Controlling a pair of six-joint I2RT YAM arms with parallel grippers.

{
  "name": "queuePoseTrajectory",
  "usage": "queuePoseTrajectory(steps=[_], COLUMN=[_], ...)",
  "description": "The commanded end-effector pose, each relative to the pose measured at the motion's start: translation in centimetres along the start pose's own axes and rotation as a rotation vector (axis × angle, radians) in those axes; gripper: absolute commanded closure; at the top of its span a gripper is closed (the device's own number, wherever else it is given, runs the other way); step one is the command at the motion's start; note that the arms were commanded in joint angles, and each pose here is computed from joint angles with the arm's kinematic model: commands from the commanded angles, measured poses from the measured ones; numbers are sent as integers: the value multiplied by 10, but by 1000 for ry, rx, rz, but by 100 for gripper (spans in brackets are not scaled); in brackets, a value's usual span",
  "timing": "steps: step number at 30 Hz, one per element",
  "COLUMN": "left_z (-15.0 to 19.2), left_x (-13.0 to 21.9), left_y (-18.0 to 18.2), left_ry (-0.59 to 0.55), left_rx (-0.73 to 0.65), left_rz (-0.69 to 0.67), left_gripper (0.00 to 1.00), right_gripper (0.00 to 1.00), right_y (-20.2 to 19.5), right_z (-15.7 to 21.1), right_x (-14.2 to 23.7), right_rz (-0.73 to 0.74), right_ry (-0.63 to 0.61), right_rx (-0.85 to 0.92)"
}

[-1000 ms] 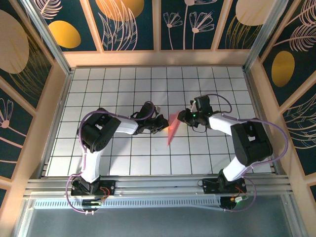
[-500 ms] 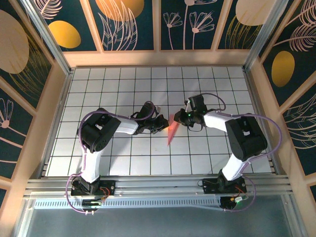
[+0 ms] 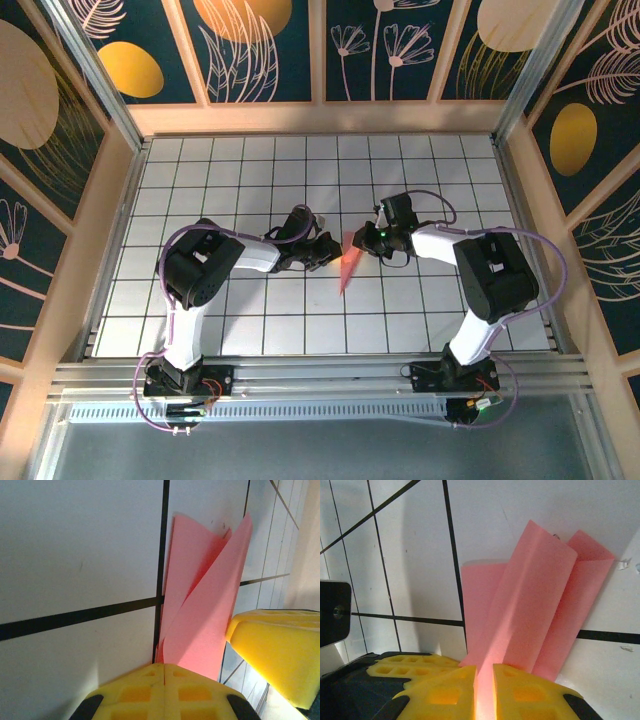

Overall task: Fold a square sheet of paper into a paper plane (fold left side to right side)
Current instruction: Fold the wing for the fifth time at the center of the table.

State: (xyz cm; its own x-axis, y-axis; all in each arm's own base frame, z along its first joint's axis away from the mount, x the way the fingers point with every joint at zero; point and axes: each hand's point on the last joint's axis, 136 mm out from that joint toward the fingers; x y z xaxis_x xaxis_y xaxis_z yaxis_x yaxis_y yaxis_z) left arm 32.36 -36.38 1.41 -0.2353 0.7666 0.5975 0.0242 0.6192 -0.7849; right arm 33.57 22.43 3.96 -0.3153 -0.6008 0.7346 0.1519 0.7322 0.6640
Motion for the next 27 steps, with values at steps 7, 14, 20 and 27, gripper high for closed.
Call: queuePoseTrajectory(steps=[7,14,20,27], left_z=[37,31,33,34], left_x=[-18,-23,-25,-26], left_y=[70,60,59,59], left_ry=[80,79,90,95], left_rx=[44,31,23,20], left_rz=[-217,-194,-195,-196], left_gripper=[100,100,100,100], right_gripper=[84,84,84,84], right_y=[-16,-20,-24,-30], right_z=[7,9,11,14], right_x=[-6,-6,-7,-7], right_rz=[60,71,86,101], right_ry=[19,20,25,31], right_rx=[6,0,-5,-12])
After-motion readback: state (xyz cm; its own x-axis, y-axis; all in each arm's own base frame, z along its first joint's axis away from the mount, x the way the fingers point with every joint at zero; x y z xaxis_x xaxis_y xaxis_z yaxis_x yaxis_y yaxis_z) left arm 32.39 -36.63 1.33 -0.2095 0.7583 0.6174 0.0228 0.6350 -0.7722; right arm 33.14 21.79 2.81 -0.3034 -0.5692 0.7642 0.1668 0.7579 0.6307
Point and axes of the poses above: each hand's point on the last joint's axis, 136 mm out from that joint toward the fingers, its own x axis back along the fingers, its own y axis along the line the jaws close on, z = x × y, and after that the axes turned 6 degrees about -x, right-handed
